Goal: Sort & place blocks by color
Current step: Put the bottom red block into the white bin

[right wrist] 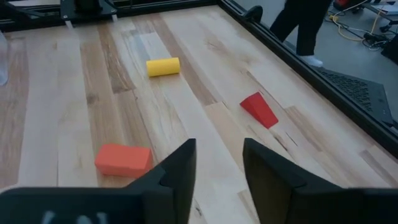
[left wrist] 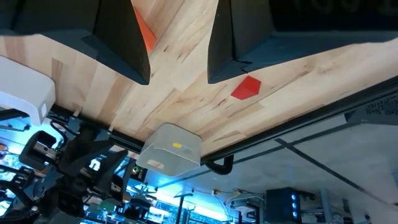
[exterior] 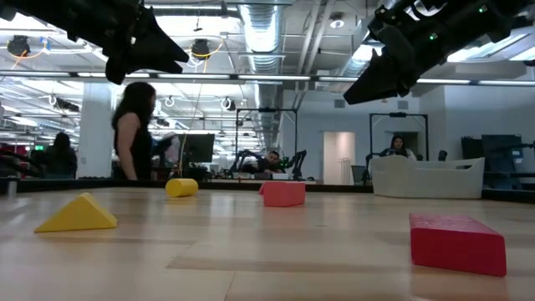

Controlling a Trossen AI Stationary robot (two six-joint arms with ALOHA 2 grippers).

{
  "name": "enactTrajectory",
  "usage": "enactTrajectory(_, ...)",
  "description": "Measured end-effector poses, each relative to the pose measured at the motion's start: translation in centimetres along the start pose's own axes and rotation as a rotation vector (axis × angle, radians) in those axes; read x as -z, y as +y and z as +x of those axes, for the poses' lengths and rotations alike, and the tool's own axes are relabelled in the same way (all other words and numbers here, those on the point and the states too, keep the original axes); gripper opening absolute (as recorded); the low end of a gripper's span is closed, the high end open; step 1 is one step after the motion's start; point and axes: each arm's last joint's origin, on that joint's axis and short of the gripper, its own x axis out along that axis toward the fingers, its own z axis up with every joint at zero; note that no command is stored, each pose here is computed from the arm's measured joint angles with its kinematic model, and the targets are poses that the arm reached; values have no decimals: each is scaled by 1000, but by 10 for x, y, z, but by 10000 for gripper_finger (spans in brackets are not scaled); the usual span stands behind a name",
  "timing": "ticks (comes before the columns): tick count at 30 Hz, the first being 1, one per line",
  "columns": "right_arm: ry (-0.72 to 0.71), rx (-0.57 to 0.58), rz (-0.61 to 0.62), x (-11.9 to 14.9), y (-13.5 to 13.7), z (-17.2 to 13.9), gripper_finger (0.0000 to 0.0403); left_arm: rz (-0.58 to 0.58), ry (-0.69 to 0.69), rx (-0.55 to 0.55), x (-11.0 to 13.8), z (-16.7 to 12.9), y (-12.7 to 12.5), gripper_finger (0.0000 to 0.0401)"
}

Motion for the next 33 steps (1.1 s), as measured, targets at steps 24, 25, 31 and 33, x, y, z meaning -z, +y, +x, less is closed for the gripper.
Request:
enactTrajectory(24,10,-8,-20,2,3,-1,244,2,49,66,2,0,-1,148)
enactTrajectory(25,12,-8,-21,2,2,-1,244,13,60,60,4,0,-1,148)
enactTrajectory(31,32,-3,-30,4,2,-1,244,11,40,0,4,0,2,148)
enactTrajectory(33,26,-4,-24,3,2,-1,244,13,44,-3,5,0,2,148)
